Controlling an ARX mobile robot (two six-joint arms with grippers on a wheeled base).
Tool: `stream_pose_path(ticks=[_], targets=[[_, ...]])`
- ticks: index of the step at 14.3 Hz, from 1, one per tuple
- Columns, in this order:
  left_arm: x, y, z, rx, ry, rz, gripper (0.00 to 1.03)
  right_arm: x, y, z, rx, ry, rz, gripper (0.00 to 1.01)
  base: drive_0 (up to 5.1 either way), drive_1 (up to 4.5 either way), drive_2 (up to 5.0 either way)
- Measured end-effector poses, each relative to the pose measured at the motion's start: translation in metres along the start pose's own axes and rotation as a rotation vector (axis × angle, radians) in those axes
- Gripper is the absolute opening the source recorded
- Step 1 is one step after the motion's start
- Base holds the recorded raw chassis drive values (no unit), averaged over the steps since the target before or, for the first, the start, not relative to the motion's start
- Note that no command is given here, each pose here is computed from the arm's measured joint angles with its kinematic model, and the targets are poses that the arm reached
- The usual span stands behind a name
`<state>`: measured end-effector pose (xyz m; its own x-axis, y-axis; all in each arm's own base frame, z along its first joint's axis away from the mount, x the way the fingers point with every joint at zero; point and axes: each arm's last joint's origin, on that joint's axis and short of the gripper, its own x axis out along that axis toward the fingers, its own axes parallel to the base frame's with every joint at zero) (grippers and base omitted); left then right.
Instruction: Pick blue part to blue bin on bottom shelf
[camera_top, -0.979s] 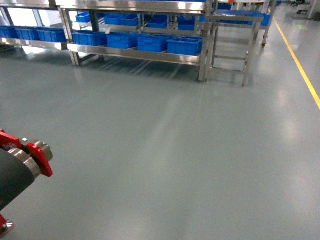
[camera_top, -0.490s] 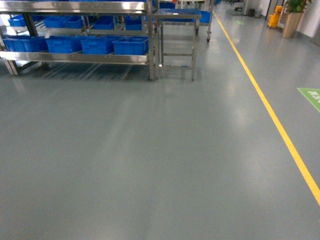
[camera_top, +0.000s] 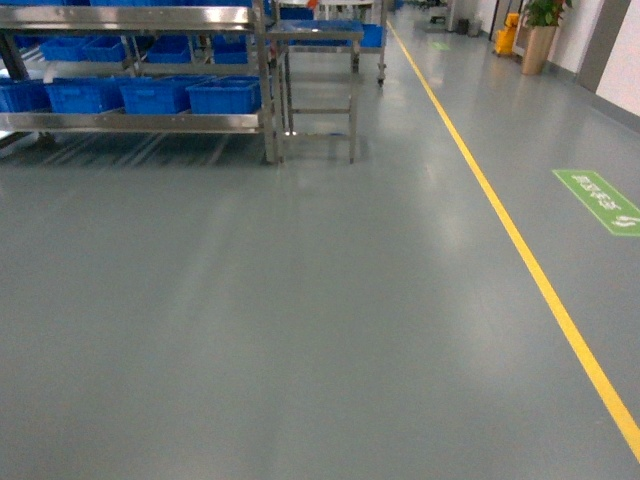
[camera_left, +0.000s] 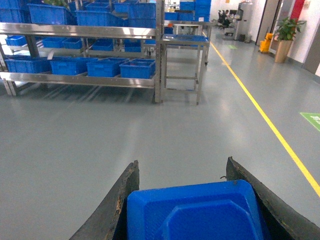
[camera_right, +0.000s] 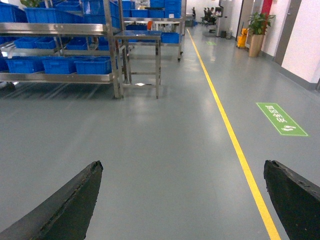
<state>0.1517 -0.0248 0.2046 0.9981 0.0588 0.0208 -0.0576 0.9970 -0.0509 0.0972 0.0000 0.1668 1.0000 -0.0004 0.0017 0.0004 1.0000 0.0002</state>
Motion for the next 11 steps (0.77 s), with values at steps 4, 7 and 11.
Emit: stream_pose_path(ticks=[4,7,11], targets=[[-0.0002,0.0001,0.0005,-0.001,-0.004,0.001,0.44,0.0000,0.0000,0.0000,0.000,0.000,0.000,0.98,0.0,4.33,-4.3],[-0.0001,0.0001,0.0006,-0.002,-0.006,0.001,0.44,0.0000,0.0000,0.0000,0.000,0.000,0.000,0.98,-0.1,4.26,-4.4],[-0.0002,0.0001,0.0002,-0.001,-0.003,0.001,0.44,0.0000,0.0000,0.0003,0.000,-0.003,0.000,0.98,-0.1,4.26,-4.4]])
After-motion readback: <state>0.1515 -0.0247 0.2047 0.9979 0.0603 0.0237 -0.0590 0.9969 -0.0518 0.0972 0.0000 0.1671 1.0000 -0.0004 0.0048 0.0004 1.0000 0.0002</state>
